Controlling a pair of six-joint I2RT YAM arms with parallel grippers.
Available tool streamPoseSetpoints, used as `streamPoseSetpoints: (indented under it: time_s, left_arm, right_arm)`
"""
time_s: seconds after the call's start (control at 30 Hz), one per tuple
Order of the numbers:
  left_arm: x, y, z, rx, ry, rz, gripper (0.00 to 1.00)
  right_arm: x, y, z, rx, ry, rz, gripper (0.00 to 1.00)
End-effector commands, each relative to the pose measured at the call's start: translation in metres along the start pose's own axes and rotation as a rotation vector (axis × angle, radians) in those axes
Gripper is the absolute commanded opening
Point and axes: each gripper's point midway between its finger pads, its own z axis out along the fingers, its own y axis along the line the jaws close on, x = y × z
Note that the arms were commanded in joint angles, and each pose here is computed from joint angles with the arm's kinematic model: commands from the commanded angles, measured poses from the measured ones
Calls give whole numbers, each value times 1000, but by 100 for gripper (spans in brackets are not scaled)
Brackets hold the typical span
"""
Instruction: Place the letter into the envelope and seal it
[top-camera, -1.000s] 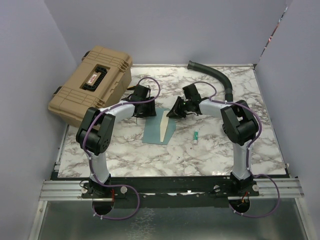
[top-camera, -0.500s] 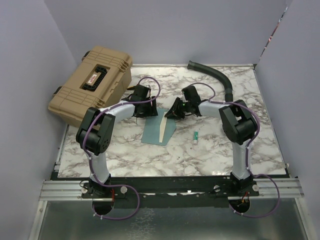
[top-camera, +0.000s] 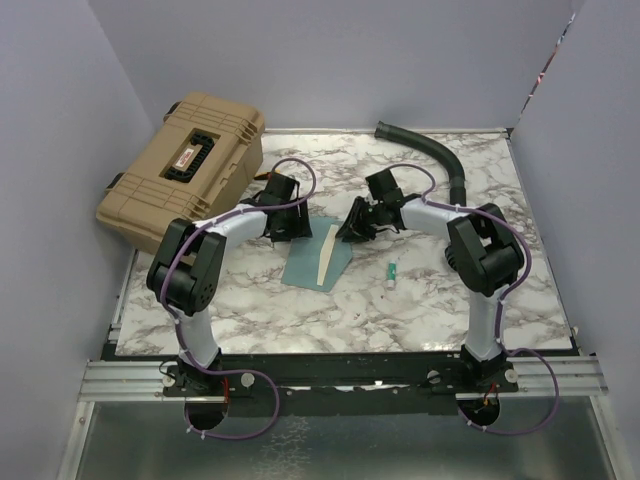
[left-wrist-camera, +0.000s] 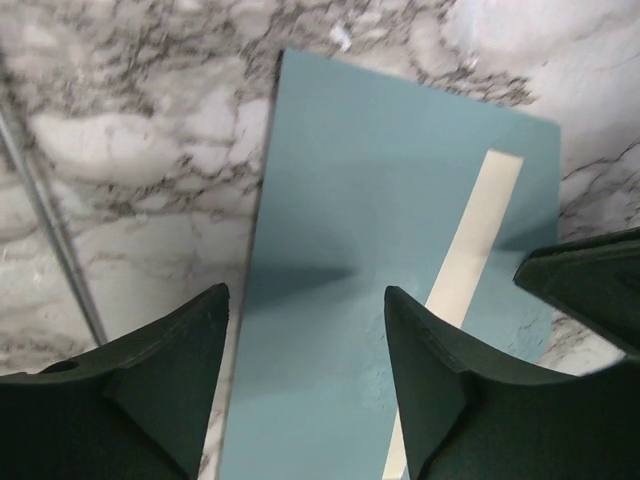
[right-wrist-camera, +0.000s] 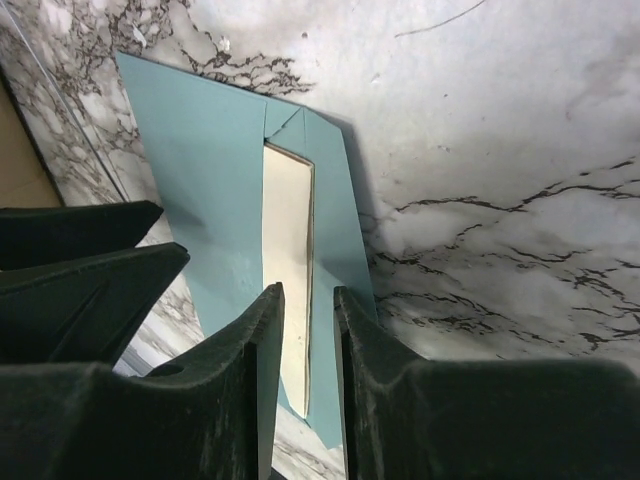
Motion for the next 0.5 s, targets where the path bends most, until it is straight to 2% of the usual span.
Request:
streamPoseSetpoints:
  time_s: [0.0, 0.23, 0.47]
  left_arm:
    - [50, 23, -12, -75, 147, -43, 62]
    - [82, 27, -15, -55, 235, -75, 57]
    - [88, 27, -12, -47, 250, -71, 56]
  right_arm:
    - [16, 0, -2, 28, 32, -10, 29]
    - [29, -4, 15, 53, 79, -12, 25]
    - [29, -11, 28, 70, 88, -18, 24]
